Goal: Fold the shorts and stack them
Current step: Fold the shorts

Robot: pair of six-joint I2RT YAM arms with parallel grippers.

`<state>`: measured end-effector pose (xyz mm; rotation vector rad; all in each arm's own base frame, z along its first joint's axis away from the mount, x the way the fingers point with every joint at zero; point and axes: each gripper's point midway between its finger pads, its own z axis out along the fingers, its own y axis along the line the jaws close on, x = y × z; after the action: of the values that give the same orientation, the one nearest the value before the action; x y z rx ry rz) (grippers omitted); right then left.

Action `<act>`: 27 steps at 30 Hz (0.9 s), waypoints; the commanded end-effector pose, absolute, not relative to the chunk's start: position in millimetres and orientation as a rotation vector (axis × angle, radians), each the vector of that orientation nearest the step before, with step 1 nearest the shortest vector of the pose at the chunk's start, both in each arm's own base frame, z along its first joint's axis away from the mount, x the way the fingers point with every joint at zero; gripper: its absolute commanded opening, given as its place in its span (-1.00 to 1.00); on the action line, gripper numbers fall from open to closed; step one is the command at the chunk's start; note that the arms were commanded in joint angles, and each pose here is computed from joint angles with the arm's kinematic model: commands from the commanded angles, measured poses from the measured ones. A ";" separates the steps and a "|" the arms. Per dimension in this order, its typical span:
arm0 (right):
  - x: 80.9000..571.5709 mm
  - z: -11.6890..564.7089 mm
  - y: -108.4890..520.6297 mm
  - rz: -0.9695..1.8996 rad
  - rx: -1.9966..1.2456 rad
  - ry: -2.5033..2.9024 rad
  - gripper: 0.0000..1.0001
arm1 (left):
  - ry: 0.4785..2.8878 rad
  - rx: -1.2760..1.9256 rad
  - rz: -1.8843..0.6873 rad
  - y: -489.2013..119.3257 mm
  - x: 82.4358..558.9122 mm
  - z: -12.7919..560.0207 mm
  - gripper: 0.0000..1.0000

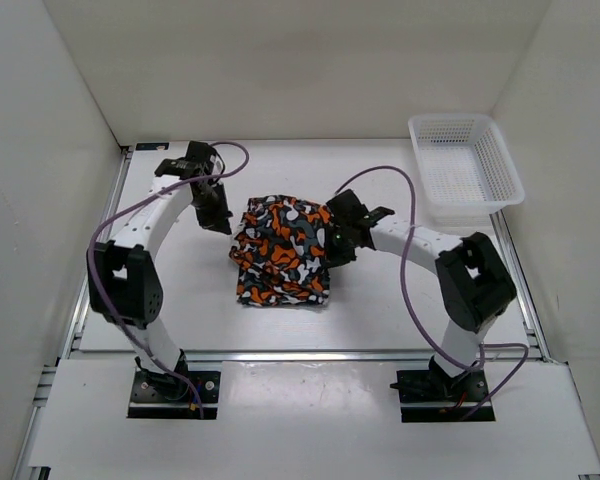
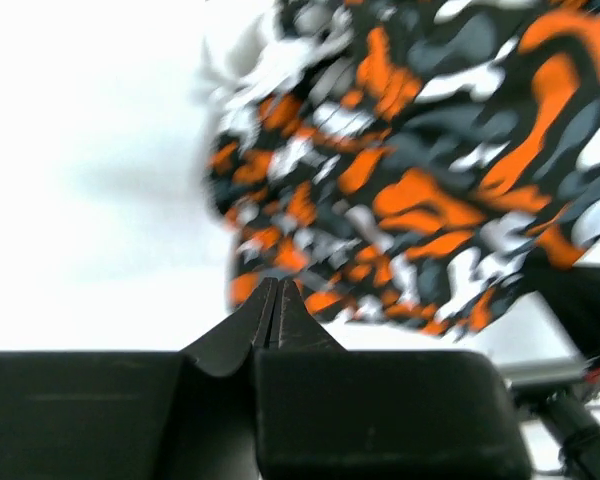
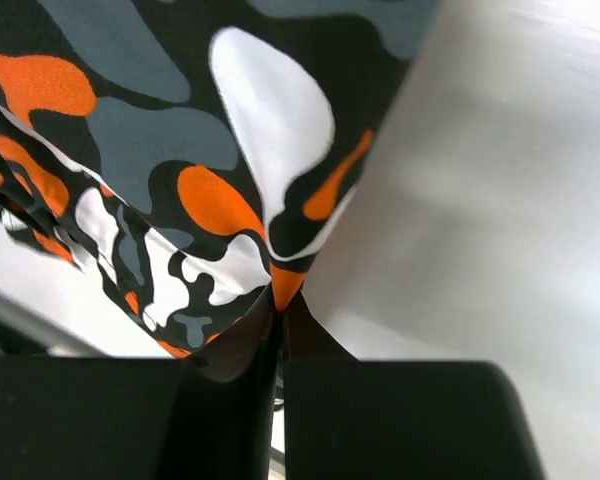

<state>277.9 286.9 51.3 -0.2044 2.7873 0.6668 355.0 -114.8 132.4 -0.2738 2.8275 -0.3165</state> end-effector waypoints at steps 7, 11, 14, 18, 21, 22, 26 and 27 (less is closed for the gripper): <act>273.9 62.5 189.1 0.073 -0.220 2.763 -0.23 | 2.868 -0.206 -0.494 -155.3 294.5 133.9 -0.80; 289.7 89.1 190.2 0.041 -0.150 2.676 0.30 | 2.844 -0.118 -0.497 -189.8 308.0 143.4 -0.80; 307.7 105.7 200.9 0.055 -0.103 2.642 -0.22 | 2.797 -0.175 -0.472 -201.7 341.6 148.7 -0.80; 340.9 109.6 238.0 0.274 -0.105 2.637 -0.88 | 2.753 -0.205 -0.459 -222.7 400.8 142.3 -0.80; 367.2 98.1 260.2 0.379 -0.114 2.664 -0.98 | 2.810 -0.259 -0.351 -219.2 424.7 103.8 -0.80; 377.1 87.3 268.4 0.382 -0.117 2.680 -0.98 | 2.800 -0.270 -0.359 -223.7 434.5 103.5 -0.80; 397.1 47.4 259.7 0.270 -0.093 2.742 -0.98 | 2.890 -0.298 -0.299 -221.9 442.1 56.3 -0.80; 394.8 39.1 260.7 0.273 -0.098 2.764 -0.98 | 2.906 -0.300 -0.288 -222.4 443.2 46.0 -0.80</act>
<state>394.5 263.2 58.1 -0.0843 2.7040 0.2869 444.3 -231.4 55.2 -0.2585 2.8696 -0.3520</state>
